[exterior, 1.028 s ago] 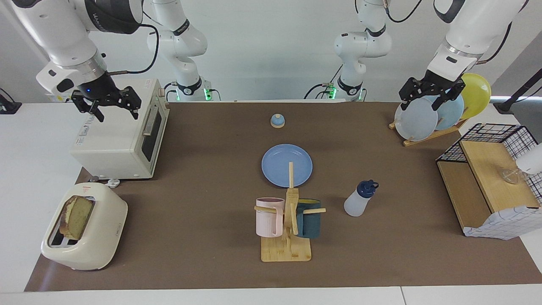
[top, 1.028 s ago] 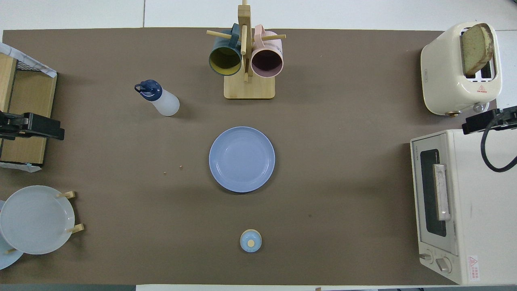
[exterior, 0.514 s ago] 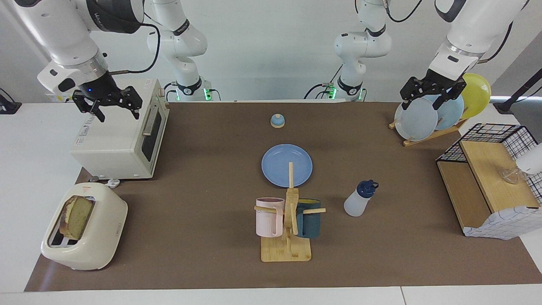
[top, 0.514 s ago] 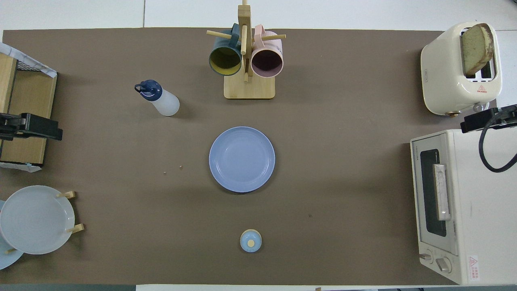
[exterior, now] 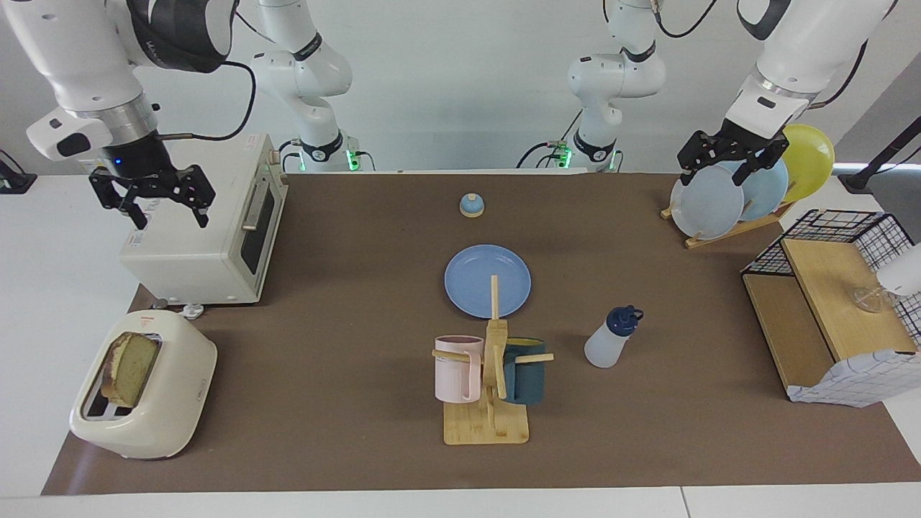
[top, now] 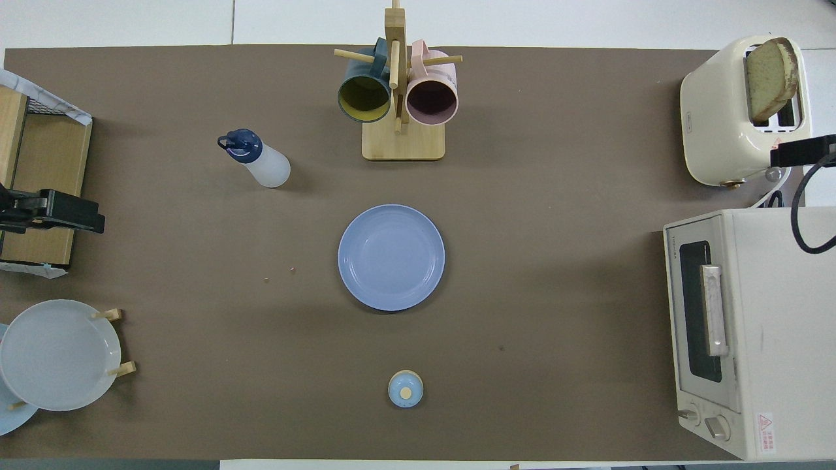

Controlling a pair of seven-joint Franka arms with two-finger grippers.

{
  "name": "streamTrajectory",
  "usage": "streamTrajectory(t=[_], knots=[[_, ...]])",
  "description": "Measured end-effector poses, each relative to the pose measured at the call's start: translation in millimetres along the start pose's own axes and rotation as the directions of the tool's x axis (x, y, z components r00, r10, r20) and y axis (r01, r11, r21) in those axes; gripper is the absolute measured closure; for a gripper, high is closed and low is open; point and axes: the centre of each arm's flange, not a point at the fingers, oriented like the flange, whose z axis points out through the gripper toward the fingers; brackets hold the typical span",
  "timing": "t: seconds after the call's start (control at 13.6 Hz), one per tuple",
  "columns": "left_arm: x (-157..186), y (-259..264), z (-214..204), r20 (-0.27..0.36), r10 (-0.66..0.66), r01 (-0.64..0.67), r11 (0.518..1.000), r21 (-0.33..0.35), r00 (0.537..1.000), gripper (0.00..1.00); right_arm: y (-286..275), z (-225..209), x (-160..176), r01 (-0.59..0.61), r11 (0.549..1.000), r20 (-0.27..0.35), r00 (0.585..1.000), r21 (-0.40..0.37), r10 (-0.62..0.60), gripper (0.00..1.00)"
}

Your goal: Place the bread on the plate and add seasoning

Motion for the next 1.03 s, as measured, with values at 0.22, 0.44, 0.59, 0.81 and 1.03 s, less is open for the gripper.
streamTrajectory(t=[0.22, 0.44, 0.59, 0.81, 1.03], knots=[[0.0, 12.0, 30.1, -0.119, -0.001, 0.001, 1.0, -0.001, 0.993, 0.0, 2.8, 8.6, 10.7, -0.012, 1.0, -0.125, 0.992, -0.019, 0.01, 0.0], [-10.4, 29.3, 71.0, -0.215, 0.007, -0.008, 1.0, -0.006, 0.977, 0.0, 18.9, 43.0, 16.2, -0.08, 0.996, -0.18, 0.981, -0.028, 0.073, 0.0], [-13.8, 47.2, 93.7, -0.28, -0.018, 0.011, 1.0, -0.024, 0.96, 0.0, 37.4, 72.4, 22.7, -0.108, 0.993, -0.202, 0.975, -0.04, 0.098, 0.0], [-21.4, 83.9, 137.9, -0.381, -0.083, 0.055, 0.995, -0.083, 0.921, 0.0, 47.7, 118.5, 33.5, -0.118, 0.992, -0.225, 0.969, -0.052, 0.103, 0.0], [-34.7, 91.9, 178.7, -0.445, -0.099, 0.054, 0.992, -0.112, 0.89, 0.0, 48.0, 141.9, 43.8, -0.097, 0.992, -0.268, 0.961, -0.083, 0.071, 0.0]])
